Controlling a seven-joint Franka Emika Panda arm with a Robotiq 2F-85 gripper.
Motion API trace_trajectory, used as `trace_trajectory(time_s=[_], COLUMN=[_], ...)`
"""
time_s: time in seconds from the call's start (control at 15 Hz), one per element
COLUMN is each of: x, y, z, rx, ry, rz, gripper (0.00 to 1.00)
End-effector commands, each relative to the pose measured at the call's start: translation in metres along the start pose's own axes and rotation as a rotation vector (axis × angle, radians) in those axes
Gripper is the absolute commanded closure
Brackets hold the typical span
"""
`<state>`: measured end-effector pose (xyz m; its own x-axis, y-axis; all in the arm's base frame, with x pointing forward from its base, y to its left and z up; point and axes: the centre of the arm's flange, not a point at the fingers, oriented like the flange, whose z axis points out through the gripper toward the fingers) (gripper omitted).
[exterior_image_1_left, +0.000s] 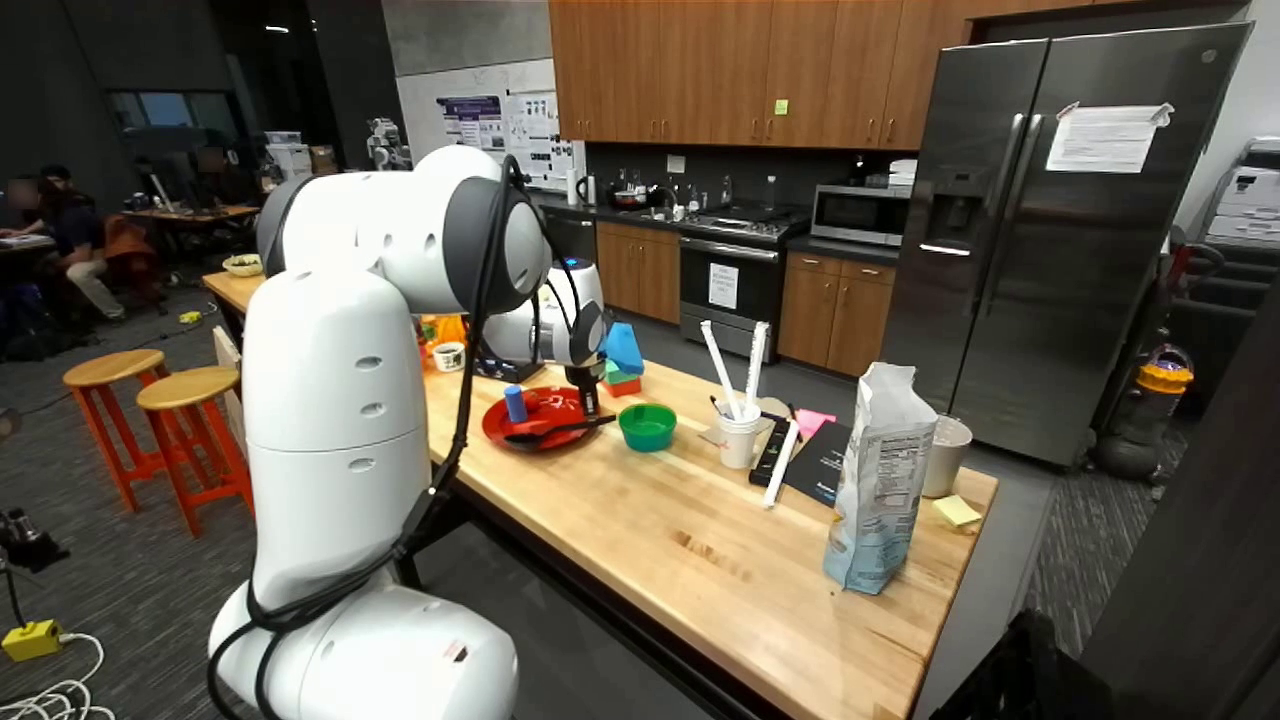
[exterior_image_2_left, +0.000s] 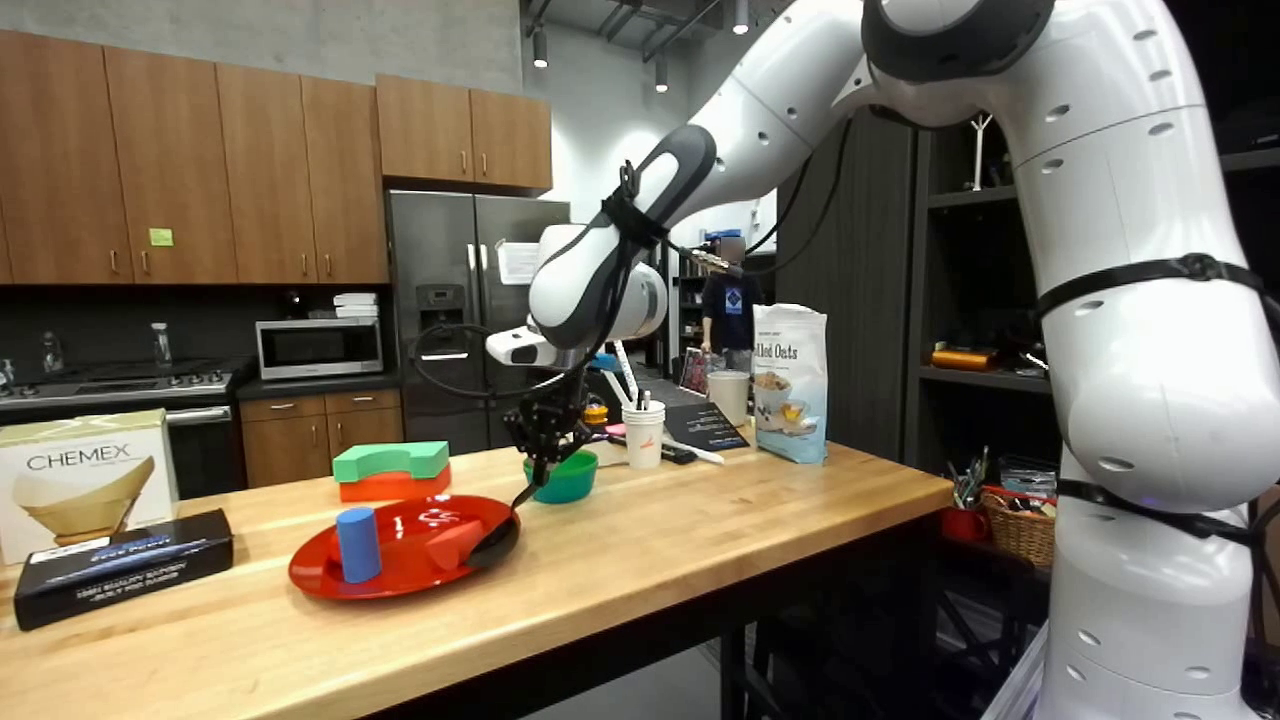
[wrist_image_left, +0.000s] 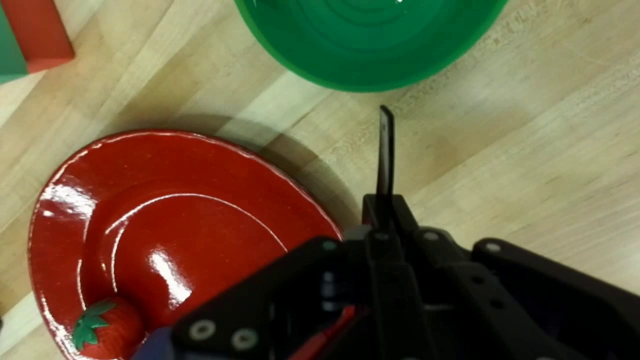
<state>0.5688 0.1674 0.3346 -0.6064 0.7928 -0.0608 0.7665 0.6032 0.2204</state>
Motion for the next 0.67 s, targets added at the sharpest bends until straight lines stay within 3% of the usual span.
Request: trace_trajectory(time_s=[0.0,0.6], x=[0.017,0.057], y=[0.011,0.041], z=[-0.004,-0.019], rx=[-0.022,-0.075], ry=[-0.113,-0.325], rz=[-0.105,-0.215], gripper=[0.99,0.99])
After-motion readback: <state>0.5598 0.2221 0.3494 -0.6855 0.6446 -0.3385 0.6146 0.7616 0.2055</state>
